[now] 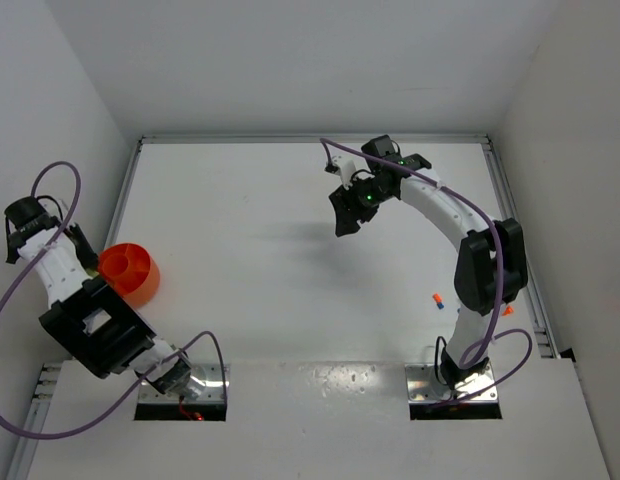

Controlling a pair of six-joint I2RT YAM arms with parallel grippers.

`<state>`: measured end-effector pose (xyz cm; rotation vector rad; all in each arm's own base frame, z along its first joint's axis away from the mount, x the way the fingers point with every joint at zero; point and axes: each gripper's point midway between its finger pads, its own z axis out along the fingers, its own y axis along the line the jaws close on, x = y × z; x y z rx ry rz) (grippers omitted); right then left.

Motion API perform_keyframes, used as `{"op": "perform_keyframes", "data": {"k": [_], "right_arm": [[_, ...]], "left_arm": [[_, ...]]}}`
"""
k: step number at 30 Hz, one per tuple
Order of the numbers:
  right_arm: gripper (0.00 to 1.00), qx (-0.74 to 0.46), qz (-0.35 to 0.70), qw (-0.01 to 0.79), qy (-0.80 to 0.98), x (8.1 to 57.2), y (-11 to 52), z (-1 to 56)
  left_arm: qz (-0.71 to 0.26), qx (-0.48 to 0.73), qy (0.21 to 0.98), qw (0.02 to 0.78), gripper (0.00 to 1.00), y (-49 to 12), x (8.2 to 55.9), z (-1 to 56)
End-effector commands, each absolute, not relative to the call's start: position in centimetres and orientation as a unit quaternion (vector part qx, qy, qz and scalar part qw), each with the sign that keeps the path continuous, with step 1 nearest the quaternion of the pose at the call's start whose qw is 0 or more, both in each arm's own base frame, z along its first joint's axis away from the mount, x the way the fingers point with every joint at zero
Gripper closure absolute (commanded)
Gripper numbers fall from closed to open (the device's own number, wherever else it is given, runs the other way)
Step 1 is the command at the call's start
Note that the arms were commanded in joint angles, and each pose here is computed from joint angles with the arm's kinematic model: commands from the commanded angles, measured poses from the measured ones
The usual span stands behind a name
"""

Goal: Sort the legos into containers by color

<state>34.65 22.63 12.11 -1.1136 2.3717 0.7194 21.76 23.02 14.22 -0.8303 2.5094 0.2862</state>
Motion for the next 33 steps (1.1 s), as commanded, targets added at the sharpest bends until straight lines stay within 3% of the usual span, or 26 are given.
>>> {"op": "perform_keyframes", "data": {"k": [1,8,14,20,22,26,28,29,33], "right_arm": [[0.38,-0.401,0.263,0.232,0.846,35.6,23.1,13.6],[0.38,-0.400,0.263,0.228,0.848,35.4,23.0,13.6],[0.38,-0.400,0.263,0.228,0.848,35.4,23.0,13.6],[0.38,-0.400,0.259,0.233,0.848,35.5,22.8,13.9],[0.38,-0.406,0.262,0.239,0.842,35.4,22.9,14.4],[0.38,-0.404,0.253,0.243,0.845,35.4,21.8,14.6],[0.38,-0.394,0.239,0.245,0.853,35.4,20.0,14.5],[0.38,-0.392,0.236,0.246,0.854,35.1,19.4,14.5],[0.38,-0.356,0.188,0.246,0.882,35.0,15.1,13.8]], "left_arm": [[0.104,-0.288,0.919,0.249,0.93,23.6,22.1,13.8],[0.086,-0.273,0.924,0.254,0.85,23.1,22.6,13.4],[0.083,-0.268,0.925,0.256,0.62,22.9,22.6,13.3],[0.103,-0.251,0.918,0.290,0.52,23.2,22.9,15.7],[0.123,-0.238,0.907,0.326,0.45,23.4,23.3,18.4],[0.160,-0.202,0.883,0.393,0.42,23.6,24.0,23.7],[0.160,-0.167,0.870,0.435,0.37,22.7,24.5,26.6],[0.161,-0.148,0.867,0.449,0.29,22.3,24.8,27.7],[0.042,-0.012,0.869,0.492,0.21,16.0,26.9,29.8]]}}
